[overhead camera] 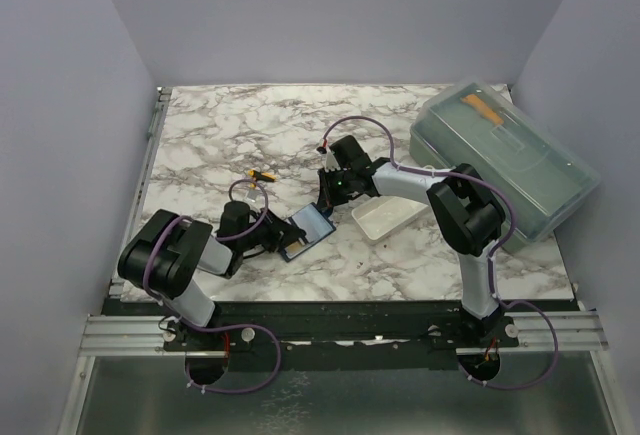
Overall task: Put the credit cards into the card holder
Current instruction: Insert the credit card into the card holder.
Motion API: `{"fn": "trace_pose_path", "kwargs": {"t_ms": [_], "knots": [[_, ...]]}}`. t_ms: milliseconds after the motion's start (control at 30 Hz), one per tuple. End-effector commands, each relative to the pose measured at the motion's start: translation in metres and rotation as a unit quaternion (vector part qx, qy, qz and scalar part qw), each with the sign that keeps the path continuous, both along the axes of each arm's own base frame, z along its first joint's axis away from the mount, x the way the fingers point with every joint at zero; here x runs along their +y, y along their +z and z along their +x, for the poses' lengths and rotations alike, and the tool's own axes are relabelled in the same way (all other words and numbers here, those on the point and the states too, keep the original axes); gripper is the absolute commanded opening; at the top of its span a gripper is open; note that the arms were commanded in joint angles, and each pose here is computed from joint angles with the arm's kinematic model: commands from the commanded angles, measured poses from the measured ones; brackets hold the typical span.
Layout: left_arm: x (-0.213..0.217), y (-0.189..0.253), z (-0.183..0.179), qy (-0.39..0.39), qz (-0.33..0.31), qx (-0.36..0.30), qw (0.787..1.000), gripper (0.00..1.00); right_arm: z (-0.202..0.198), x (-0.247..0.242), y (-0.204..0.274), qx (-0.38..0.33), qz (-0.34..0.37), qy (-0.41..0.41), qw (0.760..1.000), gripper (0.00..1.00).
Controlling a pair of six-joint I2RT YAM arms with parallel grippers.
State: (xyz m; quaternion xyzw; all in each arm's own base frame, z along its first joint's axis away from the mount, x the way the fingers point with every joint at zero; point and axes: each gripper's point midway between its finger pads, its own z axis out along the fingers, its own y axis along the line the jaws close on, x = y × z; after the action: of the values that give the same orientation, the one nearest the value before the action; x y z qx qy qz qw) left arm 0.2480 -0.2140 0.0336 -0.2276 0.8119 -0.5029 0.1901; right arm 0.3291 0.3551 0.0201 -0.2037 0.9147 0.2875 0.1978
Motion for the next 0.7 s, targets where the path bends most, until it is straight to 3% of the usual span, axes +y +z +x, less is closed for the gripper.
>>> {"fn": "trace_pose_path", "kwargs": {"t_ms": [0, 167, 300, 400, 567, 667], "knots": [[0.005, -0.006, 0.003, 0.046, 0.015, 0.014, 0.999, 0.24, -0.029, -0.033, -0.052, 0.062, -0.08, -0.009, 0.995, 0.0], [0.019, -0.014, -0.015, 0.061, 0.052, 0.061, 0.995, 0.58, -0.027, -0.035, -0.048, 0.055, -0.087, -0.008, 0.995, 0.0], [0.029, -0.009, -0.014, 0.077, 0.091, 0.07, 0.99, 0.72, -0.024, -0.034, -0.046, 0.052, -0.088, -0.007, 0.995, 0.0], [0.033, -0.004, -0.011, 0.082, 0.109, 0.073, 0.988, 0.71, -0.024, -0.033, -0.046, 0.053, -0.086, -0.007, 0.995, 0.0], [0.025, -0.003, 0.0, 0.066, 0.11, 0.066, 0.99, 0.59, -0.026, -0.031, -0.047, 0.058, -0.082, -0.007, 0.995, 0.0], [0.02, -0.005, 0.003, 0.059, 0.108, 0.068, 0.99, 0.57, -0.027, -0.032, -0.046, 0.059, -0.082, -0.008, 0.995, 0.0]]}}
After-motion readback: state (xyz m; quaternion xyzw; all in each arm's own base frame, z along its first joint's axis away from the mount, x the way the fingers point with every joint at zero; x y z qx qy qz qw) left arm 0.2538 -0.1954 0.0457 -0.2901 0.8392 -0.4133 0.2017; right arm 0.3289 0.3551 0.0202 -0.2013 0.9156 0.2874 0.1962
